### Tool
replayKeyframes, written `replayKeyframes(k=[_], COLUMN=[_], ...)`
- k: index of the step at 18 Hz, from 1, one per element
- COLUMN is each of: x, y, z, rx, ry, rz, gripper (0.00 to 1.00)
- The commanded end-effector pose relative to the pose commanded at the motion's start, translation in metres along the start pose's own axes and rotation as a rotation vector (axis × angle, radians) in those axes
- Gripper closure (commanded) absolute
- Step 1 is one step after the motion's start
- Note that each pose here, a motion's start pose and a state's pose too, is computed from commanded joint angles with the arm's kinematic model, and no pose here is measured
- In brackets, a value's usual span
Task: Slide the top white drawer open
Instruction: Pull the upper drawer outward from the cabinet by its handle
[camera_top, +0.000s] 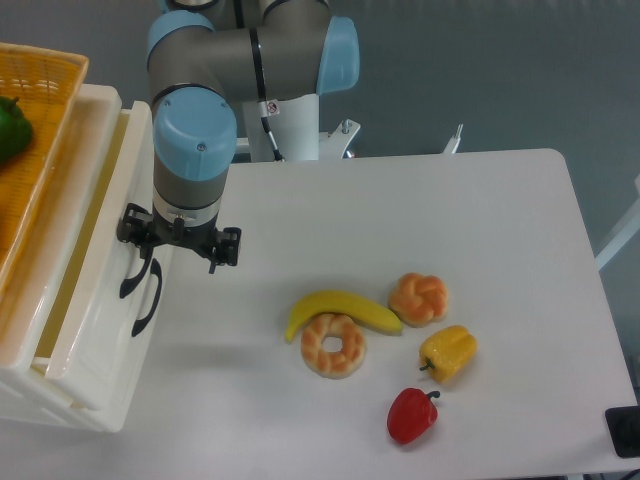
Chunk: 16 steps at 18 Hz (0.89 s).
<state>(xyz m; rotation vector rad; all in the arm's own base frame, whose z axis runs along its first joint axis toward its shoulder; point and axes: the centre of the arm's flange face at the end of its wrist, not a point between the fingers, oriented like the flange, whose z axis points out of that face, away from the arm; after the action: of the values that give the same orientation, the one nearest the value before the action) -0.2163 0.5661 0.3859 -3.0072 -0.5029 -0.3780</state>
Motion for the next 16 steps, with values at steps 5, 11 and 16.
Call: replayKeyframes(k=[5, 11, 16], x=[-0.01, -0.031, -0.049], y=[-0.002, -0.001, -0.003], z=[-0.002, -0.006, -0.011], rx=[0.014, 0.02, 0.029], ry=[-0.004, -0.004, -0.004], rz=[-0.006, -0.006, -0.032], gripper=[0.0, 0.0, 0.0])
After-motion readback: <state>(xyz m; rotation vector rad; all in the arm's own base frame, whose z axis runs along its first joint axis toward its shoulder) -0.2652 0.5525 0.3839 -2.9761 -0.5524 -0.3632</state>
